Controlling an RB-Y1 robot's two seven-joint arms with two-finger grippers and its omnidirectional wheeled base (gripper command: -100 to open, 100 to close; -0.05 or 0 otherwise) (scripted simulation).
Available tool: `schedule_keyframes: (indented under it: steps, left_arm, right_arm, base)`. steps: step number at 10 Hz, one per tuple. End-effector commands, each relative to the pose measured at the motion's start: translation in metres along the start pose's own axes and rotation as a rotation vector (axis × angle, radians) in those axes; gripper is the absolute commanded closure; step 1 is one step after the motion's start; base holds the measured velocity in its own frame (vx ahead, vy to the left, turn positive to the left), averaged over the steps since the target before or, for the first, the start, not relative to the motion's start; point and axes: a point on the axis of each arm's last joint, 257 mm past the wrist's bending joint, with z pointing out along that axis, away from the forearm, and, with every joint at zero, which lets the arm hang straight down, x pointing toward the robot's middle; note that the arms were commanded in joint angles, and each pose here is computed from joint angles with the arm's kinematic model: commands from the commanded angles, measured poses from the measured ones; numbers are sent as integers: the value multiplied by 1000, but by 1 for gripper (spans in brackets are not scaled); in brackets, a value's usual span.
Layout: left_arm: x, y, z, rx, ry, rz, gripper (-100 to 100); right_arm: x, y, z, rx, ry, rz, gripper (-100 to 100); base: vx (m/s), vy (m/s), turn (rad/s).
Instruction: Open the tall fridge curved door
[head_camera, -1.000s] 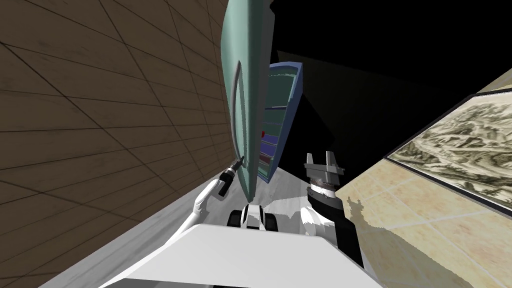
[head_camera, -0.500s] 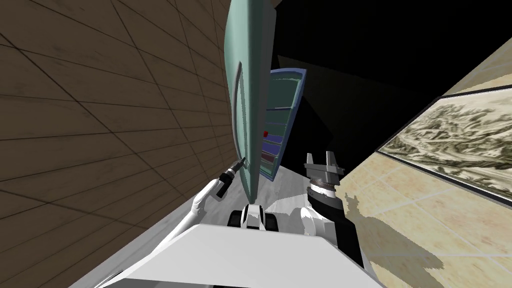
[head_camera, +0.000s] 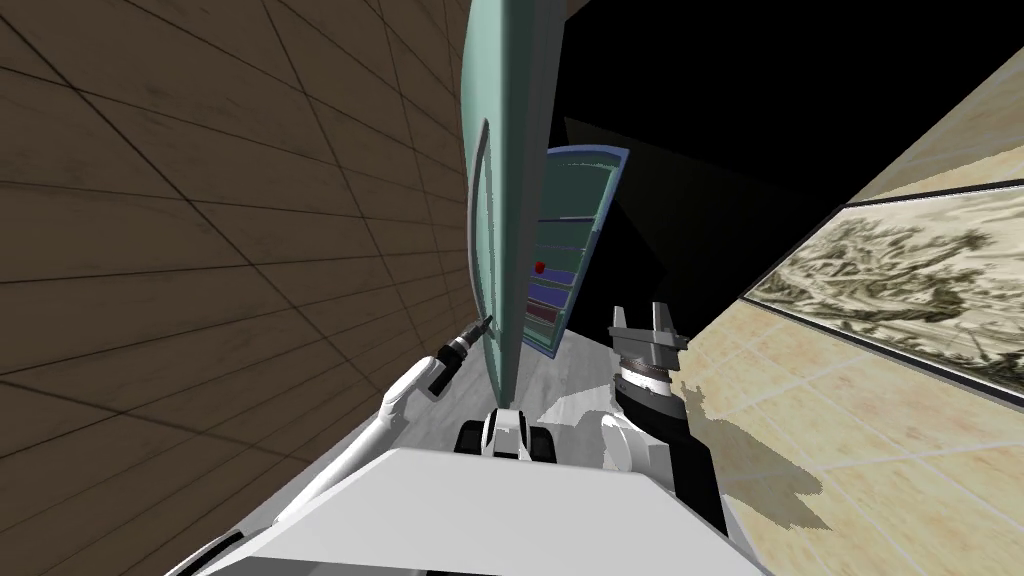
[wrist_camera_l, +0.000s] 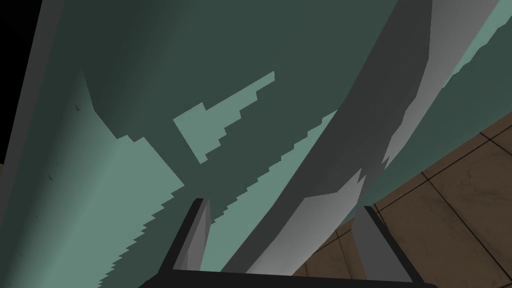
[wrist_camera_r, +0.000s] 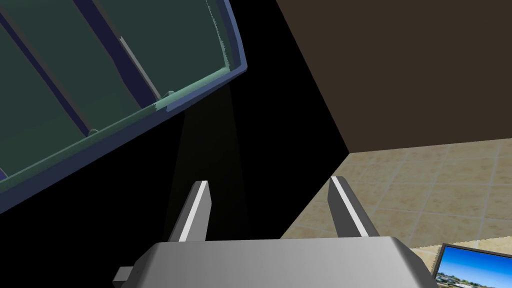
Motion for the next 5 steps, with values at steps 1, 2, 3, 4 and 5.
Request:
schedule_keyframes:
  steps: [1, 2, 3, 4, 5]
  left_arm:
    - [-7, -9, 2, 40, 7, -5, 100]
    - [-5, -12, 1, 61, 23, -8, 100]
    - [-3, -15, 0, 81, 41, -10, 100]
    - [-2, -9, 0, 59, 34, -5, 100]
    - [-12, 13, -1, 46, 35, 8, 100]
  right_arm:
    - [0, 0, 0, 0, 0, 0, 0]
    - [0, 0, 0, 0, 0, 0, 0]
    - [0, 0, 0, 0, 0, 0, 0]
    - [0, 0, 0, 0, 0, 0, 0]
    - [0, 0, 0, 0, 0, 0, 0]
  base:
    - [-70, 295, -61]
    - [-65, 283, -78]
    - [-104, 407, -131]
    - [-44, 212, -38]
    - [-15, 169, -140]
